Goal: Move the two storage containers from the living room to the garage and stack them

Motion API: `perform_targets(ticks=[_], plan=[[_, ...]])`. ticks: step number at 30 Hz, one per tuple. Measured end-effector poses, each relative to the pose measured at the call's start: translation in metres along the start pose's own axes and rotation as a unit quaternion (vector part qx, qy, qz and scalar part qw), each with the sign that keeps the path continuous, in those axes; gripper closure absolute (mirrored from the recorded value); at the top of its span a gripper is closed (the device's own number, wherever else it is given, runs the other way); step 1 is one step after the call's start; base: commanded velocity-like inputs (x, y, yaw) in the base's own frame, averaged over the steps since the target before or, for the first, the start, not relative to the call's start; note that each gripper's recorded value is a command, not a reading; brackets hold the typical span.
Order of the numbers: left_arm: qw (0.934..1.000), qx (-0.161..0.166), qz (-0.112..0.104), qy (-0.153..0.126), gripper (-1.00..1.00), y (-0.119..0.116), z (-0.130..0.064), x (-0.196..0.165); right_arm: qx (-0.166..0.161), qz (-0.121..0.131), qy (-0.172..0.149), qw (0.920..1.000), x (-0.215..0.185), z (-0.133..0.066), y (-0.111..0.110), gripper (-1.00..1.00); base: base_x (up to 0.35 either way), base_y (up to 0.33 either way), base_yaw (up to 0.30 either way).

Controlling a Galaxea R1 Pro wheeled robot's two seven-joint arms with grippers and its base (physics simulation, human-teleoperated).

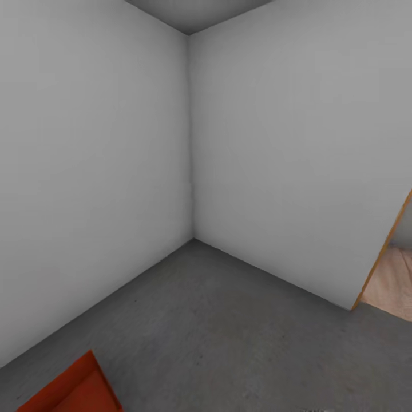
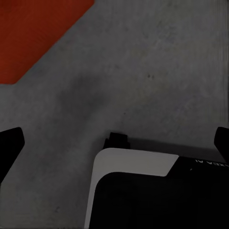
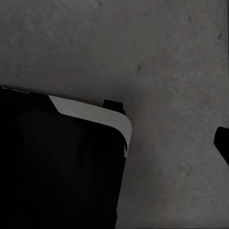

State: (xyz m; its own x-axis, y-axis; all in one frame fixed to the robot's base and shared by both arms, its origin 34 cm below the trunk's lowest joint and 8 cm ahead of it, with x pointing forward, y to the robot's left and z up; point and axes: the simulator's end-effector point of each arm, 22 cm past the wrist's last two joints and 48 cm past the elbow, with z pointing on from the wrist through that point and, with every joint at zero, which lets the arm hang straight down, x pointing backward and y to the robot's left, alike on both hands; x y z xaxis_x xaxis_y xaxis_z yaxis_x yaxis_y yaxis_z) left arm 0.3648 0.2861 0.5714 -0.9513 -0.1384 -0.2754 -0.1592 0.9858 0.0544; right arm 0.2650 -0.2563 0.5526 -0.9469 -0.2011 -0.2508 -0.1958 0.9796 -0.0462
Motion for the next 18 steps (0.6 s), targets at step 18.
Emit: perform_targets(ticks=[18], plan=[[1.0,0.001,-0.001,-0.007,-1.0,-0.0007,-0.0019,-0.006,0.002,0.0,-0.007,1.0,-0.0058,-0.0005,-0.0012,-1.0,0.0,0.0,-0.259]])
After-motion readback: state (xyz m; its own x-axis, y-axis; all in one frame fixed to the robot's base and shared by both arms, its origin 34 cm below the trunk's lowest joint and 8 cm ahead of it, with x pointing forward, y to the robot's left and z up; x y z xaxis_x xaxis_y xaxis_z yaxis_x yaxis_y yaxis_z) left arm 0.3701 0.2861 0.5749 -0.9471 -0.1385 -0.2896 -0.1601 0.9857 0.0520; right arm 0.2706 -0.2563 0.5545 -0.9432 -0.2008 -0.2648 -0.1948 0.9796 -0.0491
